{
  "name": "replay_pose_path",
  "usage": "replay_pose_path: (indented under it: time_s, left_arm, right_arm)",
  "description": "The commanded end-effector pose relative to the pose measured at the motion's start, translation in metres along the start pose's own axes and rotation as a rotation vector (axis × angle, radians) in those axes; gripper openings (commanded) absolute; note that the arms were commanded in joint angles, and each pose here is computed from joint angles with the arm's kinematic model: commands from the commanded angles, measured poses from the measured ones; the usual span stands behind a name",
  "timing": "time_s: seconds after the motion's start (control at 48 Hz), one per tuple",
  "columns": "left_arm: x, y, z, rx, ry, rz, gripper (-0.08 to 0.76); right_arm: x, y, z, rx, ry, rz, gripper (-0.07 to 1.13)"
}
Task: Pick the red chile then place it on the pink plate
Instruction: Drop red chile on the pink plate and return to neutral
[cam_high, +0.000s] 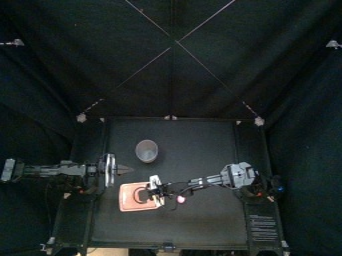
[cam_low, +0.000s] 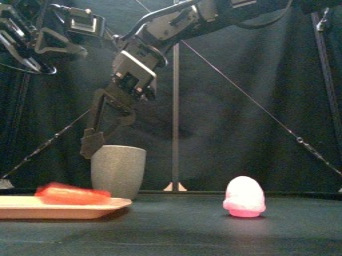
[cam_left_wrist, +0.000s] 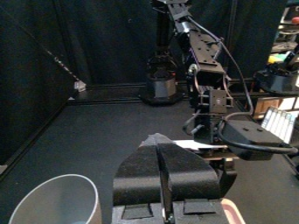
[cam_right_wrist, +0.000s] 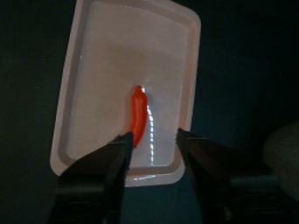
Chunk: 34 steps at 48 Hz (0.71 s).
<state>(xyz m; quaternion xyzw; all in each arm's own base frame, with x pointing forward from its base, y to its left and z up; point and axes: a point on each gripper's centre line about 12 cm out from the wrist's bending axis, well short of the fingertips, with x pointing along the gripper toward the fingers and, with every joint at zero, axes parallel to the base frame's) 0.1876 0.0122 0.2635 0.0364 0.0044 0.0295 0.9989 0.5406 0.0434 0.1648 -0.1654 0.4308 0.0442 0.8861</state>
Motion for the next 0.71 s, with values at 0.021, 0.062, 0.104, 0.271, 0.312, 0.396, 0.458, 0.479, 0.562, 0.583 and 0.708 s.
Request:
replay_pose_path:
  time_s: [0.021, 0.062, 0.104, 0.271, 0.312, 0.396, 0.458, 0.479, 0.562, 0.583, 0.708]
  left_arm:
    - [0.001, 0.001, 0.004, 0.003, -0.013, 0.006, -0.033]
    - [0.001, 0.001, 0.005, 0.002, -0.016, 0.007, -0.033]
    - [0.001, 0.001, 0.005, 0.003, -0.015, 0.006, -0.033]
    - [0.001, 0.001, 0.004, 0.002, -0.012, 0.006, -0.033]
    - [0.001, 0.002, 0.003, 0.003, -0.010, 0.008, -0.033]
    - [0.001, 0.002, 0.004, 0.003, -0.013, 0.008, -0.033]
    - [0.001, 0.002, 0.003, 0.002, -0.010, 0.009, -0.033]
    - [0.001, 0.002, 0.003, 0.003, -0.010, 0.009, -0.033]
    - [0.001, 0.002, 0.002, 0.002, -0.007, 0.009, -0.033]
    - [0.001, 0.002, 0.002, 0.003, -0.007, 0.009, -0.033]
    - [0.001, 0.002, 0.002, 0.002, -0.007, 0.011, -0.033]
  right_arm:
    - [-0.037, -0.016, 0.022, 0.029, -0.076, -0.026, 0.92]
    - [-0.048, -0.018, 0.023, 0.031, -0.090, -0.031, 0.94]
    - [-0.061, -0.022, 0.024, 0.039, -0.109, -0.037, 0.94]
    - [-0.113, -0.043, 0.015, 0.083, -0.235, -0.069, 0.94]
    - [-0.130, -0.047, 0.009, 0.101, -0.288, -0.078, 0.94]
    - [-0.151, -0.050, -0.003, 0.129, -0.360, -0.088, 0.94]
    - [-0.166, -0.052, -0.013, 0.143, -0.405, -0.095, 0.94]
    - [-0.174, -0.053, -0.018, 0.146, -0.429, -0.098, 0.94]
    - [-0.188, -0.052, -0.034, 0.156, -0.469, -0.104, 0.94]
    - [-0.191, -0.052, -0.037, 0.159, -0.481, -0.106, 0.94]
    - [-0.215, -0.052, -0.062, 0.182, -0.552, -0.123, 0.94]
